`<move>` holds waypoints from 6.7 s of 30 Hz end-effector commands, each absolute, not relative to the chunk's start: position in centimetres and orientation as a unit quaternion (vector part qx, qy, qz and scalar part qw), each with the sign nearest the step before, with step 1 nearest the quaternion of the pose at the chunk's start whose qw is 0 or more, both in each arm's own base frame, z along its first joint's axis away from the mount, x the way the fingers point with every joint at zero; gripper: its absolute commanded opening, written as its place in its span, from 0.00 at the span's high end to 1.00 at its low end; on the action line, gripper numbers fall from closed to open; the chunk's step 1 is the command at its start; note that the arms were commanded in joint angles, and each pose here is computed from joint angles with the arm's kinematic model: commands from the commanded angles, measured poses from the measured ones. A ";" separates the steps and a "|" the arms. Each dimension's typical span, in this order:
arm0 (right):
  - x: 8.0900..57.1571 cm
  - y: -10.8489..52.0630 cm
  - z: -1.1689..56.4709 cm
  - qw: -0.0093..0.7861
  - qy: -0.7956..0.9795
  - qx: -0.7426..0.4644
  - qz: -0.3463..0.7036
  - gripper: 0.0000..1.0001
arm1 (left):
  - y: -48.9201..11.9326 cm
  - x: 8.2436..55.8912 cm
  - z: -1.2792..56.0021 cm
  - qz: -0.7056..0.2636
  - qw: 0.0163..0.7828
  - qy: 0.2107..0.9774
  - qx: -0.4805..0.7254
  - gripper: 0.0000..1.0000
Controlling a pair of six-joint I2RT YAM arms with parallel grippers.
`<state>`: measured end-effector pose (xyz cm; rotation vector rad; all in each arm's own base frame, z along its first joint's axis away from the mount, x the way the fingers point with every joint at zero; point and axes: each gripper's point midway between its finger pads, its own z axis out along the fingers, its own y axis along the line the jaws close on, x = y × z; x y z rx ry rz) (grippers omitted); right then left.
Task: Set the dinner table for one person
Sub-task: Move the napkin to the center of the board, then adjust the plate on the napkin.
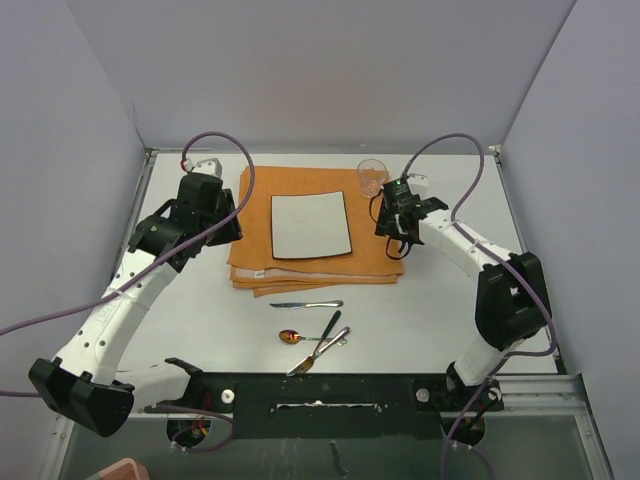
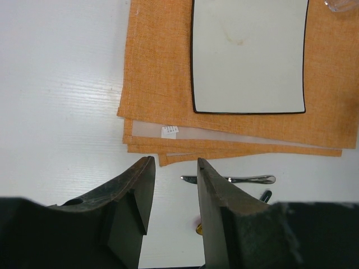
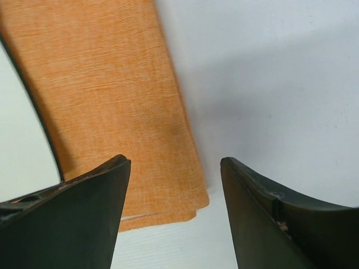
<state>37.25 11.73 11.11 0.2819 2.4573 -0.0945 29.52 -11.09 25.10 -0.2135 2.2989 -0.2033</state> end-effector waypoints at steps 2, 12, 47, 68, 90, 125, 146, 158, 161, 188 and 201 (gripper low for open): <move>38.1 11.2 8.6 0.307 0.944 0.113 -0.043 0.35 | -10.7 29.7 27.9 -0.091 0.439 0.890 -0.085 0.65; 38.3 11.9 5.3 0.274 0.955 0.105 -0.042 0.37 | -10.0 29.2 28.1 -0.084 0.445 0.887 -0.095 0.65; 32.3 2.2 4.8 0.221 0.939 0.179 -0.192 1.00 | -10.6 31.5 30.9 -0.087 0.475 0.871 -0.092 0.64; 38.1 11.7 16.5 0.358 0.926 0.099 0.070 0.33 | -23.8 43.0 16.8 -0.247 0.307 0.919 -0.001 0.51; 36.6 14.1 10.9 0.303 0.946 0.046 0.104 0.39 | -23.3 52.2 6.8 -0.211 0.258 0.943 -0.021 0.59; 32.9 11.8 8.5 0.273 0.956 0.075 0.075 0.39 | -26.2 51.1 18.0 -0.356 0.336 0.872 0.005 0.57; 33.2 11.4 9.6 0.282 0.954 0.066 0.071 0.39 | -26.8 51.5 8.5 -0.359 0.273 0.893 0.009 0.57; 33.0 11.2 11.1 0.295 0.950 0.066 0.075 0.39 | -27.0 52.1 5.3 -0.359 0.262 0.896 0.007 0.57; 33.0 11.2 11.3 0.297 0.950 0.064 0.077 0.39 | -27.2 52.4 4.7 -0.363 0.258 0.895 0.005 0.57; 32.3 10.1 9.8 0.283 0.955 0.072 0.052 0.39 | -29.4 54.6 9.8 -0.417 0.302 0.857 -0.011 1.00; 32.1 10.0 9.5 0.281 0.955 0.076 0.051 0.39 | -32.5 54.7 9.3 -0.415 0.309 0.856 -0.005 1.00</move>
